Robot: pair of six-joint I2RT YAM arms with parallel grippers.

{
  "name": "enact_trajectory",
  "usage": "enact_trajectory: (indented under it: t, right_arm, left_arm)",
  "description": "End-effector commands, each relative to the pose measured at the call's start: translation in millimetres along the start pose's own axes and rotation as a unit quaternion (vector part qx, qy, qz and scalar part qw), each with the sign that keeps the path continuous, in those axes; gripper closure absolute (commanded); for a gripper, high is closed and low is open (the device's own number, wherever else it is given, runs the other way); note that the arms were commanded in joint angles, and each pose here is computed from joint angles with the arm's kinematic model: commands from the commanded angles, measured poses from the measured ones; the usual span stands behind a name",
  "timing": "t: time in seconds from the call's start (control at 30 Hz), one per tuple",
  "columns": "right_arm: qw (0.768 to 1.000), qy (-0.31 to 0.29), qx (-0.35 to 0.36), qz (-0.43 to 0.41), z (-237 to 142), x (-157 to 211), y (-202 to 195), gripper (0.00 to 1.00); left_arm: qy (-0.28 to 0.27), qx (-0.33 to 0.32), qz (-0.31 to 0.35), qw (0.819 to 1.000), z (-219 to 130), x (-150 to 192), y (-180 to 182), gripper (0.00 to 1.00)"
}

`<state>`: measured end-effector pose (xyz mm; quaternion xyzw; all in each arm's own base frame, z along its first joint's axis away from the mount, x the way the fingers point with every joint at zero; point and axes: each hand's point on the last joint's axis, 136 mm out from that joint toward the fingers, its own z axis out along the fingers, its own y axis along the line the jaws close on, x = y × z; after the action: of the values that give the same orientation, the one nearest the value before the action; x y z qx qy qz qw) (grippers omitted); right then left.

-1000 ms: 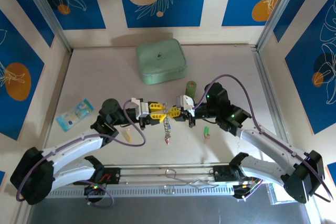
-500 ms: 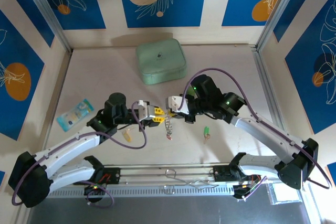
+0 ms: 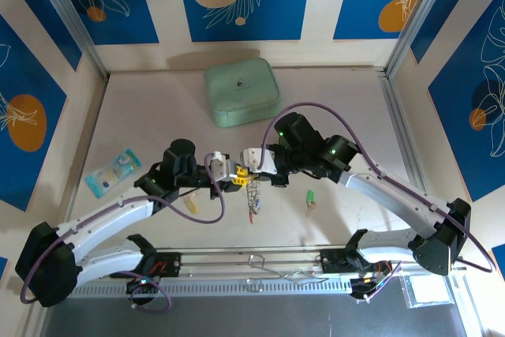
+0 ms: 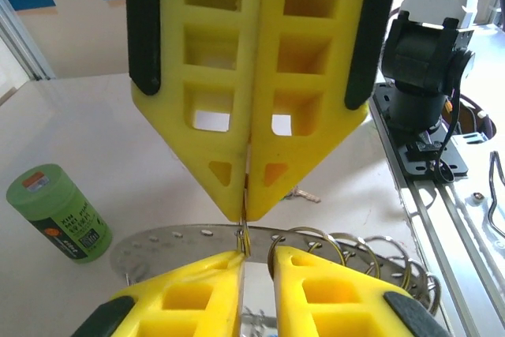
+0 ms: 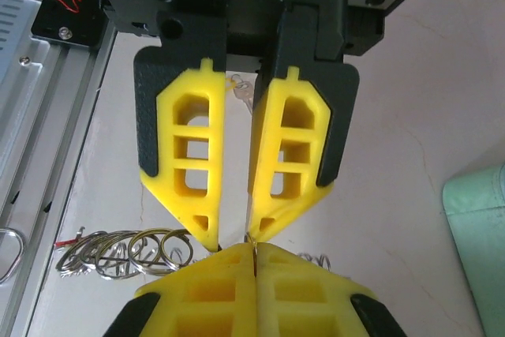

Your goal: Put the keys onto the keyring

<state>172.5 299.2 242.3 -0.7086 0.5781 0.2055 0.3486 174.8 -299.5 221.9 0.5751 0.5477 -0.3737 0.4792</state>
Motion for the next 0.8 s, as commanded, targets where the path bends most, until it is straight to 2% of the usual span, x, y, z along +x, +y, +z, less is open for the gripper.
enact_trajectory:
  t: [0.0, 0.1, 0.2, 0.4, 0.47, 0.6, 0.77]
  right_arm:
    - [1.000, -0.014, -0.004, -0.006, 0, -11, 1, 1.00]
    - [1.000, -0.009, -0.002, -0.001, 3, -5, 1, 1.00]
    - [1.000, -0.008, 0.000, 0.006, 4, -2, 0, 1.00]
    - [1.000, -0.013, -0.011, 0.017, 8, -1, 3, 1.00]
    - [1.000, -0.012, -0.012, 0.019, 10, 0, 3, 1.00]
    - [0.999, -0.015, -0.011, 0.026, 11, 1, 2, 1.00]
    - [0.998, -0.035, -0.009, 0.046, 4, 1, -1, 1.00]
  left_arm:
    - [-0.037, -0.006, 0.045, 0.998, -1, -31, 4, 0.85]
    - [-0.038, -0.014, 0.044, 0.998, -1, -31, 5, 0.85]
    - [-0.032, -0.021, 0.039, 0.999, -1, -27, 8, 0.79]
    - [-0.037, -0.028, 0.030, 0.998, 2, -27, 13, 0.79]
    - [-0.042, -0.028, 0.029, 0.998, 3, -28, 13, 0.82]
    - [-0.030, -0.022, 0.029, 0.999, 5, -24, 12, 1.00]
    - [-0.001, -0.029, 0.038, 0.999, 4, -12, 13, 1.00]
